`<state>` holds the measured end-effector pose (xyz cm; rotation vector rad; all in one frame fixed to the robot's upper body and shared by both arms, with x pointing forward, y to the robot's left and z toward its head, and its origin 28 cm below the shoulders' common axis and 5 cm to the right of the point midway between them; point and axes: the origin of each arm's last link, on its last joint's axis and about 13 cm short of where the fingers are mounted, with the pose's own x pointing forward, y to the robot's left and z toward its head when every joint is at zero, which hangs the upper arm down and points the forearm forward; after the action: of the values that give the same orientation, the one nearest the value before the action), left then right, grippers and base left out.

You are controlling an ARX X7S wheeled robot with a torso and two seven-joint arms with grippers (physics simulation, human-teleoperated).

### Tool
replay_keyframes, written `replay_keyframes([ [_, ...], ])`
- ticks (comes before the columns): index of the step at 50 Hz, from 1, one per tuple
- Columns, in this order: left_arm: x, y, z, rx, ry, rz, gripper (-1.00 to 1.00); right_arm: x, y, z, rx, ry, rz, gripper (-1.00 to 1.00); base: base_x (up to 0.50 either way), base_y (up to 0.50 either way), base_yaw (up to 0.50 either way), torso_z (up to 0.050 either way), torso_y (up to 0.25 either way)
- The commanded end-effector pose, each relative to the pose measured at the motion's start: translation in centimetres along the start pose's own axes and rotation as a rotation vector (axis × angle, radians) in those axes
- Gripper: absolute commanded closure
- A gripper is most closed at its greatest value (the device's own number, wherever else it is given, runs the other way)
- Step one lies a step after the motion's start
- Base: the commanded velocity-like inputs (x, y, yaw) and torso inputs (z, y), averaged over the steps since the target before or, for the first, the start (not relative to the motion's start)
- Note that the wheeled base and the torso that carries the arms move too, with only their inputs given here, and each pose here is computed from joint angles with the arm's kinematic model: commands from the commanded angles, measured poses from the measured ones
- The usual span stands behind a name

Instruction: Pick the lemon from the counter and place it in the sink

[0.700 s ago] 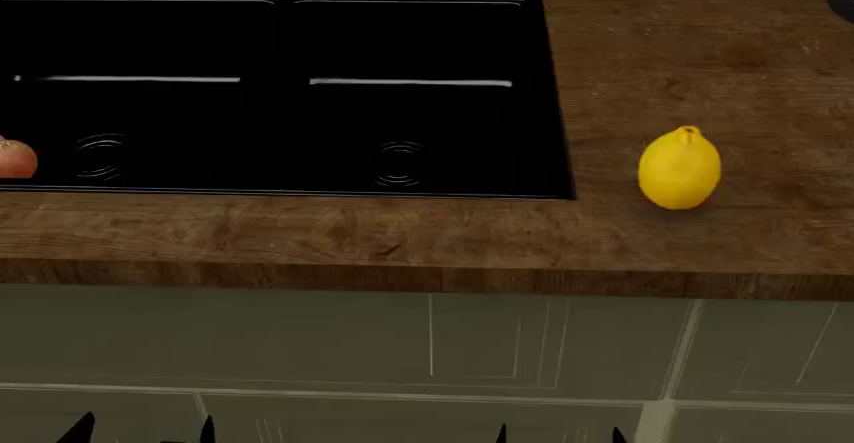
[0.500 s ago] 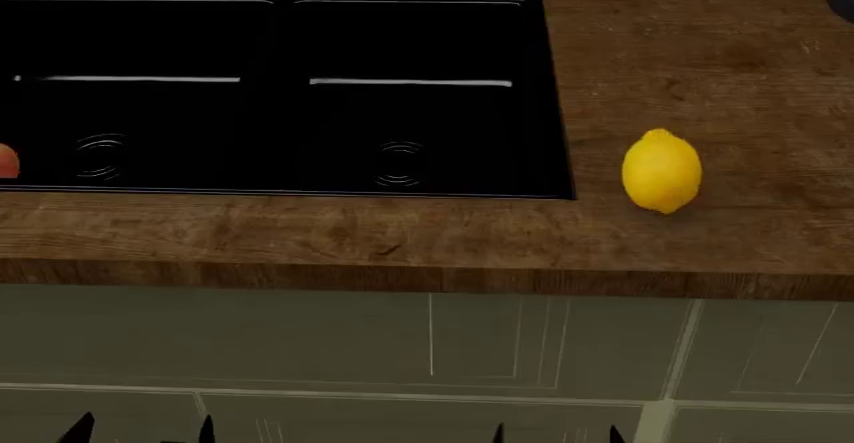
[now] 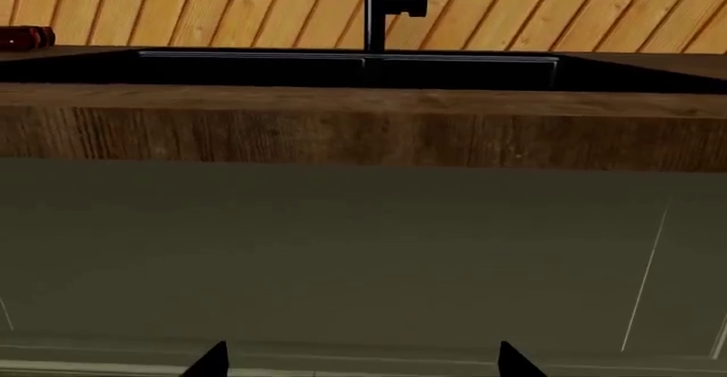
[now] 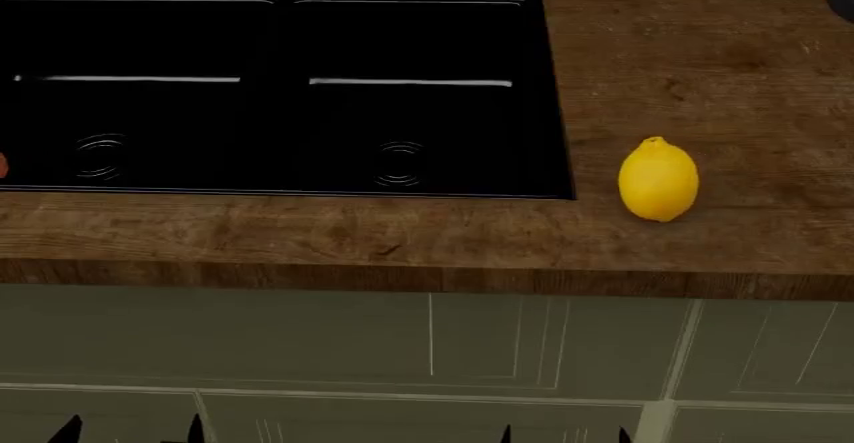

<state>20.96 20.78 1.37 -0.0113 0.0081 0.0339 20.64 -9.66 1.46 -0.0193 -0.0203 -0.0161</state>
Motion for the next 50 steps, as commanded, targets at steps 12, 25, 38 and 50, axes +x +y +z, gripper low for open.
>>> replay_keyframes([
  [12,0.0,0.1,2.0,0.016,-0.060,0.014,-1.00,-0.1,0.0,2.0,-0.013,-0.059,-0.006,-1.00,0.00,0.00,0.00,0.000,0.000],
  [25,0.2,0.5,4.8,0.083,-0.148,0.047,-1.00,-0.2,-0.4,5.3,-0.050,-0.124,-0.022,-1.00,0.00,0.00,0.00,0.000,0.000],
  [38,0.3,0.7,6.7,0.075,-0.126,0.062,-1.00,-0.4,-1.0,8.8,-0.057,-0.151,-0.086,-1.00,0.00,0.00,0.00,0.000,0.000],
  [50,1.4,2.7,12.3,0.085,-0.064,0.061,-1.00,0.9,-2.8,12.9,-0.160,-0.058,-0.123,-1.00,0.00,0.00,0.00,0.000,0.000],
])
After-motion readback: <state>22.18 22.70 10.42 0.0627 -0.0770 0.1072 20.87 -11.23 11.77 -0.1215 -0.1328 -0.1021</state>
